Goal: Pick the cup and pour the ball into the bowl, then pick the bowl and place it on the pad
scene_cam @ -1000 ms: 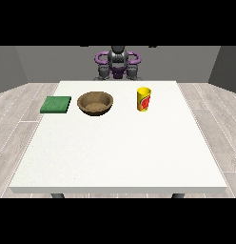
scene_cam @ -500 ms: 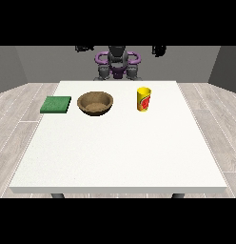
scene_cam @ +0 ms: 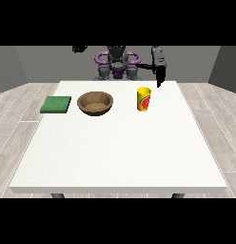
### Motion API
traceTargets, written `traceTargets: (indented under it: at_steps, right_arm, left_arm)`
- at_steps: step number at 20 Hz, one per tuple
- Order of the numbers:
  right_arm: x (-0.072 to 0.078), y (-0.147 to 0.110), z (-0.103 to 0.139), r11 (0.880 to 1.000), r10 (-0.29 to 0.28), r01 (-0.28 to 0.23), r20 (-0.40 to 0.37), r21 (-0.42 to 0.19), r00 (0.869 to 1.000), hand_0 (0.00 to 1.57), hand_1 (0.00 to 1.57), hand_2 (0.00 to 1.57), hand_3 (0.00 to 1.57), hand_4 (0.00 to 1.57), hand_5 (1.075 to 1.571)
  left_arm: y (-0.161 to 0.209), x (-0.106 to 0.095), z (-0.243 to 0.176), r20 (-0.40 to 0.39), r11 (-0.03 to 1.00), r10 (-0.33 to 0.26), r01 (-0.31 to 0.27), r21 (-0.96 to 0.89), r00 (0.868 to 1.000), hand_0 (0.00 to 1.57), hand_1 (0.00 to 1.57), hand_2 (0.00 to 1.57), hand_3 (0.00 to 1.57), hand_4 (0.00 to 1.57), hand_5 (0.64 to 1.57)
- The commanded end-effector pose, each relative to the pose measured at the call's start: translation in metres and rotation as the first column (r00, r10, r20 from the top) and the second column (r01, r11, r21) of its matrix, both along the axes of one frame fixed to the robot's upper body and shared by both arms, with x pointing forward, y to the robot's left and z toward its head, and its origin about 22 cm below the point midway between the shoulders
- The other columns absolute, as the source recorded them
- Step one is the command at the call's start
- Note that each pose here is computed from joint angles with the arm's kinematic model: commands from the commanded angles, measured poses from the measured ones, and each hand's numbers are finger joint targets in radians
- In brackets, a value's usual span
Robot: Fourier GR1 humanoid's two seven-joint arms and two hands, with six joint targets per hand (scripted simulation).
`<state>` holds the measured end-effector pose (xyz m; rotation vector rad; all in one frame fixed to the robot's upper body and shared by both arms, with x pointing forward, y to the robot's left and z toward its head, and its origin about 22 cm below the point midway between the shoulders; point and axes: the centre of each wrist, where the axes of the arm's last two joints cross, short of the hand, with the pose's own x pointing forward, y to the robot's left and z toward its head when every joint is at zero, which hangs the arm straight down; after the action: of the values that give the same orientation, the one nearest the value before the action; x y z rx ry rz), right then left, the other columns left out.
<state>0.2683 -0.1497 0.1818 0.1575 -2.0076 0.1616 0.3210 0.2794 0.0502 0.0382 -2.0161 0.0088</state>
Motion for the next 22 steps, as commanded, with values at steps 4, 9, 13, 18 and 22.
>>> traceTargets:
  at_steps: [4, 9, 13, 18, 22]
  right_arm:
    - [-0.002, -0.031, -0.001, 0.999, -0.049, 0.05, -0.033, 0.017, 0.998, 0.0, 0.0, 0.0, 0.0, 0.0, 1.569]
    - [-0.009, -0.041, -0.015, 1.0, -0.02, 0.02, -0.027, 0.011, 0.999, 0.0, 0.0, 0.0, 0.0, 0.0, 1.568]
    - [-0.002, -0.064, 0.012, 1.0, -0.018, 0.018, -0.014, 0.02, 1.0, 0.0, 0.0, 0.0, 0.0, 0.0, 1.567]
    - [-0.02, -0.073, 0.012, 1.0, 0.006, -0.006, 0.026, -0.005, 1.0, 0.0, 0.0, 0.0, 0.0, 0.0, 1.568]
    - [-0.03, -0.08, 0.006, 1.0, 0.006, -0.006, 0.043, 0.006, 0.999, 0.0, 0.0, 0.0, 0.0, 0.0, 1.567]
  left_arm:
    - [0.026, -0.002, -0.054, -0.081, 1.0, -0.023, 0.023, 0.001, 0.996, 0.0, 0.0, 0.0, 0.0, 0.0, 1.409]
    - [0.007, 0.001, -0.087, -0.087, 1.0, -0.004, 0.002, -0.021, 0.996, 0.0, 0.0, 0.0, 0.0, 0.0, 1.444]
    - [0.022, 0.014, -0.085, -0.076, 1.0, 0.009, -0.011, -0.017, 0.997, 0.0, 0.0, 0.0, 0.0, 0.0, 1.425]
    - [0.017, 0.022, -0.094, -0.048, 0.996, 0.084, -0.085, -0.03, 0.995, 0.0, 0.0, 0.0, 0.0, 0.0, 1.426]
    - [0.015, 0.016, -0.112, -0.072, 0.995, 0.094, -0.097, -0.034, 0.993, 0.0, 0.0, 0.0, 0.0, 0.0, 1.431]
